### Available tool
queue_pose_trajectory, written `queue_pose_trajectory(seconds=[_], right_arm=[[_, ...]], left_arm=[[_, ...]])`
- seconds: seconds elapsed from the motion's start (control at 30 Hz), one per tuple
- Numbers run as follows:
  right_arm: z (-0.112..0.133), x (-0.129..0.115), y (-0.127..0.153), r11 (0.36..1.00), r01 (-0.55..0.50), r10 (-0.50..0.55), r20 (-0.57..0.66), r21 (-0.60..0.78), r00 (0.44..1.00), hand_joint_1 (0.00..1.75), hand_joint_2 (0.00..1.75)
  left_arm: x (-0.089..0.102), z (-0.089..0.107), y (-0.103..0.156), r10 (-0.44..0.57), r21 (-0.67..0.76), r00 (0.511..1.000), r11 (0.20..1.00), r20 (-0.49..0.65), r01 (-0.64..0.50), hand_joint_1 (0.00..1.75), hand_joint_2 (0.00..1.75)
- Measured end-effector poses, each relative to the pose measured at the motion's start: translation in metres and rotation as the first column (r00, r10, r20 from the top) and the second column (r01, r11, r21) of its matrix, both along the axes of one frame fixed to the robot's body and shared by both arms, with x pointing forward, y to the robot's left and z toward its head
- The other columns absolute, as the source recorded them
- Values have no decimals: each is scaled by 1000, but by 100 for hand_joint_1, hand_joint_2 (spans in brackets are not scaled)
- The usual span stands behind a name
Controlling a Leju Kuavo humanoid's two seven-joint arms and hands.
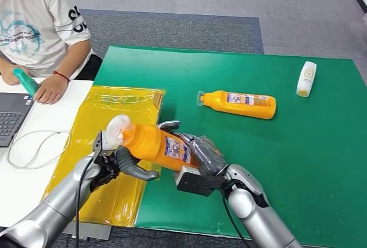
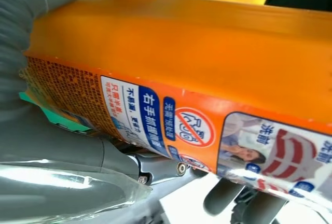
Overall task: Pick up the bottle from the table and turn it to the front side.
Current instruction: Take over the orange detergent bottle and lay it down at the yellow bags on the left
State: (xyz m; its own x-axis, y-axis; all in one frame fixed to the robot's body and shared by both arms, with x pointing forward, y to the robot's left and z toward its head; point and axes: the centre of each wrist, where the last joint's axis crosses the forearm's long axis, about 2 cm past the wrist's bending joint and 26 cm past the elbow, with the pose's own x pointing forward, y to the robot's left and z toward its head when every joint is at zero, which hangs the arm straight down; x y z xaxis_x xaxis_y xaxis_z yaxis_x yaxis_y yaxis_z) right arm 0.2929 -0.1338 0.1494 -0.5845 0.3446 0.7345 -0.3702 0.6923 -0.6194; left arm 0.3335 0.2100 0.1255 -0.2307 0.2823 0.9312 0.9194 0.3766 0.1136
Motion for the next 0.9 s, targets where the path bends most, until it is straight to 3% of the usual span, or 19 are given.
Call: queue_pose_trajectory(seconds=[0.23,0.5,0.9], right_arm=[[-5,-2,-6,995,79,-80,-5,-55,997,175,175],[-9,-4,-8,989,117,-118,-3,-90,993,175,175],[-18,-1,-9,999,14,-17,-116,-32,993,175,175]], left_arm=[[-10,-4,-5,100,-27,995,995,6,-99,0,175],[-16,0,-10,126,-73,992,989,15,-125,0,175],[-14,3,-9,103,-143,993,985,50,-95,0,175]])
